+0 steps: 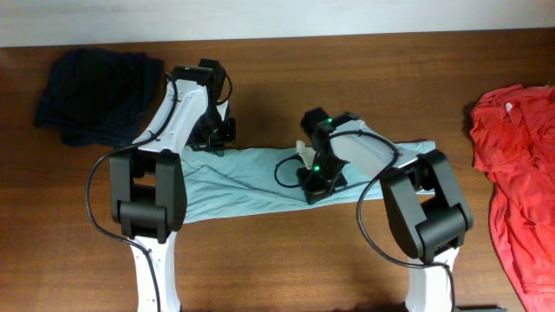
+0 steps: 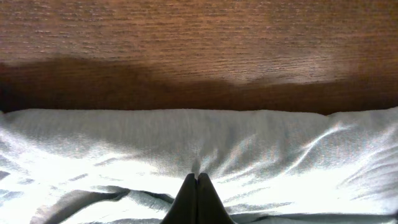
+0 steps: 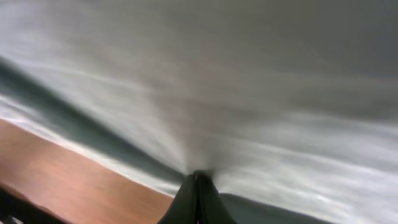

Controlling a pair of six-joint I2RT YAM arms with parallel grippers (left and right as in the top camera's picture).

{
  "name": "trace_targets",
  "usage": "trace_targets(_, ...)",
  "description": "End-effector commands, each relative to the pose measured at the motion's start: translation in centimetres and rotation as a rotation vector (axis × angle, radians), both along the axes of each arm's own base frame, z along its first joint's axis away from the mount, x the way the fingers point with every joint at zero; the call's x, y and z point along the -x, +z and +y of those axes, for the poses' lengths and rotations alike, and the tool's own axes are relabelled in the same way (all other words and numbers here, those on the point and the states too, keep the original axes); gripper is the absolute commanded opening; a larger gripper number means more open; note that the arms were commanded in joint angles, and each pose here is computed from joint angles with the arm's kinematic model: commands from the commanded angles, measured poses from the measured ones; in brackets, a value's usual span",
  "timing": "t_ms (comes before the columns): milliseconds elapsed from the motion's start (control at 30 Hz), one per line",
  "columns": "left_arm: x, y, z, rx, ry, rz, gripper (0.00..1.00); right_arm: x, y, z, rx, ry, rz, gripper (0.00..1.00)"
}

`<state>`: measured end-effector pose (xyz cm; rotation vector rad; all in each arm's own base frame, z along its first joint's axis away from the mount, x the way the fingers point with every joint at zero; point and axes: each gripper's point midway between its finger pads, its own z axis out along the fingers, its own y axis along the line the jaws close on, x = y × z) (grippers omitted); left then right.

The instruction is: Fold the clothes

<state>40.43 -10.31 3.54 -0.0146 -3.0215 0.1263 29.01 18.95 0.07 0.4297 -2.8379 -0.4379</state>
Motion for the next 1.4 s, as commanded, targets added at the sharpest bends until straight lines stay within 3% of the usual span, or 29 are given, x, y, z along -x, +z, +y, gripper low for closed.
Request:
trace_targets(0, 0.1, -0.2, -0.1, 0.003, -0.008, 0.003, 0.0, -0.7, -0.2, -2.3, 0.055, -0.048, -0.007, 0.04)
trace_targets(300, 0.0, -0.2, 0.7, -0.043, -0.012, -0.001, 0.01, -1.9, -0.3, -5.3, 0.073, -0.129, -0.001, 0.04)
trace_targets(600, 0.0, -0.2, 0.6, -0.04, -0.012, -0.001, 0.01, -1.0, 0.0, -6.0, 0.082, -0.146, 0.045, 0.04)
trace_targets(933, 1.1, 1.6, -4.9, 0.296, -0.038, 0.054, 0.0, -0.9, 0.2, -3.2, 0.003, -0.116, 0.038, 0.04)
trace_targets(1067, 2.0, 1.7, -4.9, 0.294, -0.043, 0.09, 0.0, -0.9, 0.2, -3.2, 0.003, -0.116, 0.037, 0.04)
trace_targets(1233, 1.1, 1.3, -6.1, 0.303, -0.073, 0.04, 0.0, -1.3, 0.1, -3.1, -0.003, -0.116, 0.022, 0.04)
trace_targets(1367, 2.6, 0.3, -8.0, 0.298, -0.123, 0.063, 0.0, -1.3, 0.1, -3.1, -0.003, -0.116, 0.02, 0.04)
